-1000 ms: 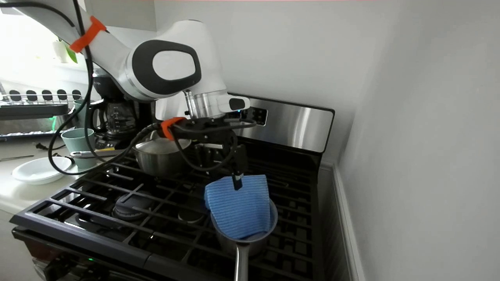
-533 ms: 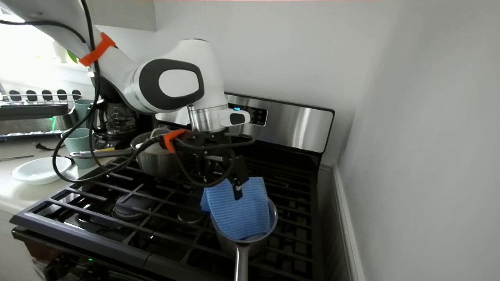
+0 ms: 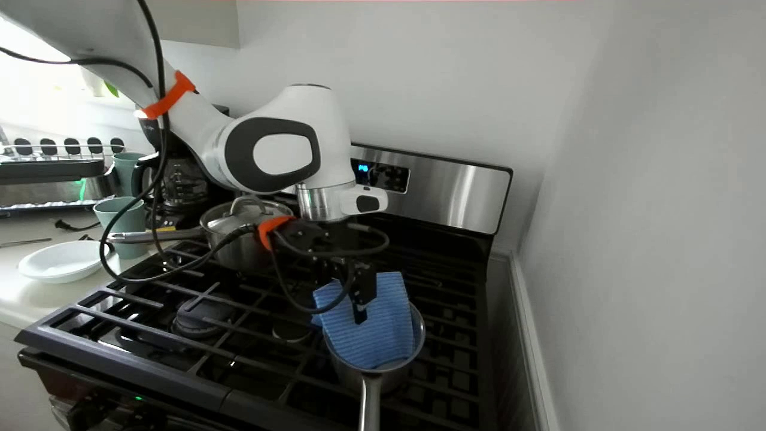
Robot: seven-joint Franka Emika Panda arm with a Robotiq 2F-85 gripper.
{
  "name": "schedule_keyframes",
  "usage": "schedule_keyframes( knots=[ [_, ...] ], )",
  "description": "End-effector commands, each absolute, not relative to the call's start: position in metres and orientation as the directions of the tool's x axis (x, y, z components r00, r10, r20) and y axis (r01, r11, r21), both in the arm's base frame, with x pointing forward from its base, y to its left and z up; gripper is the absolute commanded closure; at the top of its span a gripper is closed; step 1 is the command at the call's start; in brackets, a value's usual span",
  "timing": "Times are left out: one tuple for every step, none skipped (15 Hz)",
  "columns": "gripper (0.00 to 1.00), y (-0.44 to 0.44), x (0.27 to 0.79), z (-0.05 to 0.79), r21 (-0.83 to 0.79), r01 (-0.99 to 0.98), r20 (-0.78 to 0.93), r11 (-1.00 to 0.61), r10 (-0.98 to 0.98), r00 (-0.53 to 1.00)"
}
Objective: Use the blue paper towel to move the right pot backwards
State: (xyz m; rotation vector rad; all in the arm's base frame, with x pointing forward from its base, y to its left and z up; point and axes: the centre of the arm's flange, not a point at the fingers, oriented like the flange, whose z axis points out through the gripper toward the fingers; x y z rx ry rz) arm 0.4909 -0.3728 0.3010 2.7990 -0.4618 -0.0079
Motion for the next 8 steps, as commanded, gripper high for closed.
schedule_keyframes(
  knots=[
    [0.59, -0.3796, 0.4993, 0.2937, 0.272, -0.359, 0.073, -0.893, -0.353, 0.933],
    [0.67, -0.3798, 0.4998, 0.2925, 0.267, -0.363, 0.074, -0.893, -0.356, 0.931],
    [0.73, -0.3798, 0.5000, 0.2921, 0.263, -0.367, 0.076, -0.892, -0.360, 0.930],
    [0.81, -0.3802, 0.5004, 0.2913, 0.260, -0.370, 0.078, -0.892, -0.362, 0.929],
    [0.88, -0.3805, 0.5009, 0.2915, 0.259, -0.371, 0.079, -0.892, -0.364, 0.928],
    [0.94, -0.3811, 0.5018, 0.2917, 0.259, -0.373, 0.080, -0.891, -0.365, 0.928],
    [0.99, -0.3816, 0.5021, 0.2922, 0.260, -0.374, 0.082, -0.890, -0.365, 0.927],
    [1.00, -0.3812, 0.5028, 0.2928, 0.258, -0.376, 0.083, -0.890, -0.367, 0.927]
  ],
)
